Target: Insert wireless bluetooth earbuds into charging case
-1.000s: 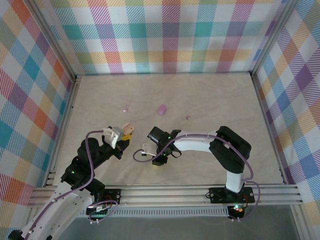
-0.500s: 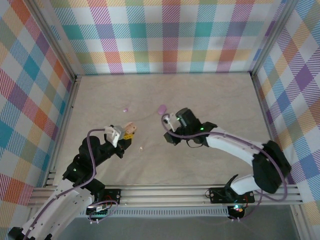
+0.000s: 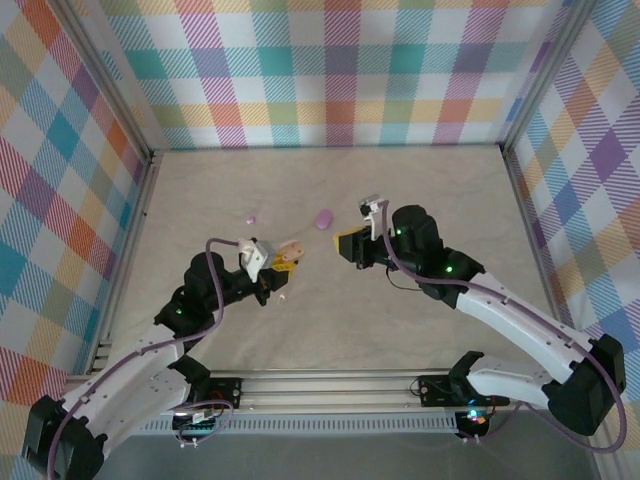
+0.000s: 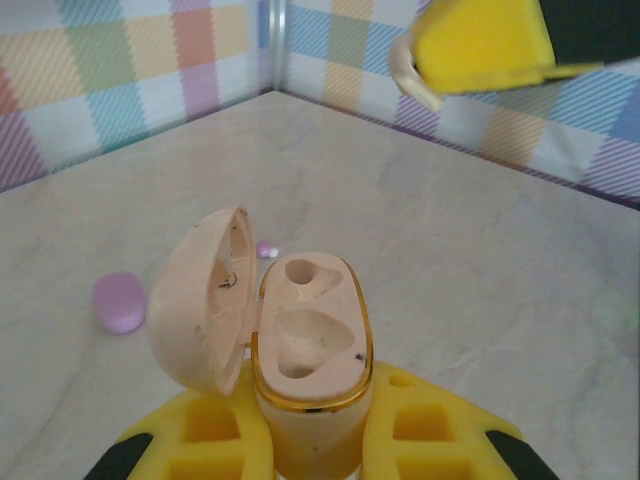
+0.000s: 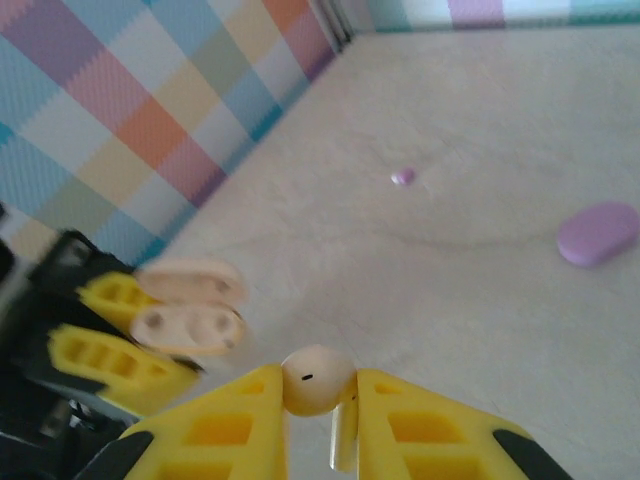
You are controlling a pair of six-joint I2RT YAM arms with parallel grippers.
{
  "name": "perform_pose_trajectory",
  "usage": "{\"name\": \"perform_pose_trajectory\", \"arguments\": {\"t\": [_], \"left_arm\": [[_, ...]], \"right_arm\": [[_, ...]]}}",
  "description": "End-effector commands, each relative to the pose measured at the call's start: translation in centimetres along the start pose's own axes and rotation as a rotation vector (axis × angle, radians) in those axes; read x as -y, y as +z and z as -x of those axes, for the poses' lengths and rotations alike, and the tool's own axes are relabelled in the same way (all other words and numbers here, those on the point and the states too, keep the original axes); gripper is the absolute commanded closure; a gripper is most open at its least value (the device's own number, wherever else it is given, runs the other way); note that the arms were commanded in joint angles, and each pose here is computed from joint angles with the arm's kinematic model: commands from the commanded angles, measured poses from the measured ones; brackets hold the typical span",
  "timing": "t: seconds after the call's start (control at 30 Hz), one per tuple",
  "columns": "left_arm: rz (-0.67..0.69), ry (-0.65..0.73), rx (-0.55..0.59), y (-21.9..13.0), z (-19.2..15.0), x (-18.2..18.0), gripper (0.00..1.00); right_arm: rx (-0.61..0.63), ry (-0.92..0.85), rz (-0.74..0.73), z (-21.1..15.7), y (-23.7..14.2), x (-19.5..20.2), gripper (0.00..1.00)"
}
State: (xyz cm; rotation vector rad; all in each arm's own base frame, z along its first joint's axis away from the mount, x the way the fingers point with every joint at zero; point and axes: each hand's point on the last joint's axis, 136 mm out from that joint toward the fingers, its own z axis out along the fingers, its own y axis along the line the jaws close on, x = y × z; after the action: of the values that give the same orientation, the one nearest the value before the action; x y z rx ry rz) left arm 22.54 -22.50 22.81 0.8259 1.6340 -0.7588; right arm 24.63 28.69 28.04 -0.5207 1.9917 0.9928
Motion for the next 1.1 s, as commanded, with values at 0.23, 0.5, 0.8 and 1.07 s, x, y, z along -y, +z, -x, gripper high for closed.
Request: {"name": "perform_pose_trajectory", "arguments": {"t": [0.23,0.5,0.8,1.07], "left_arm": [[-0.090,0.108,0.145,1.1,5.1,2.1,1.00],[-0.067,0.084,0.135,1.2,5.0,1.9,1.00],[-0.071,0.063,0.151,1.1,5.6,2.0,1.00],[-0.089,0.054,0.178,0.5,6.5,2.5,1.00]], "right_arm": [[0.193,-0.151,0.287,4.5,-0.5,-7.2,0.80],[0.175,-0.145,0.332,3.7,1.2,-7.6,0.79],[0.149,-0.168,0.343,2.4,2.2,-7.2,0.79],[0.148,-0.168,0.361,1.5,3.0,-6.9,0.78]]}}
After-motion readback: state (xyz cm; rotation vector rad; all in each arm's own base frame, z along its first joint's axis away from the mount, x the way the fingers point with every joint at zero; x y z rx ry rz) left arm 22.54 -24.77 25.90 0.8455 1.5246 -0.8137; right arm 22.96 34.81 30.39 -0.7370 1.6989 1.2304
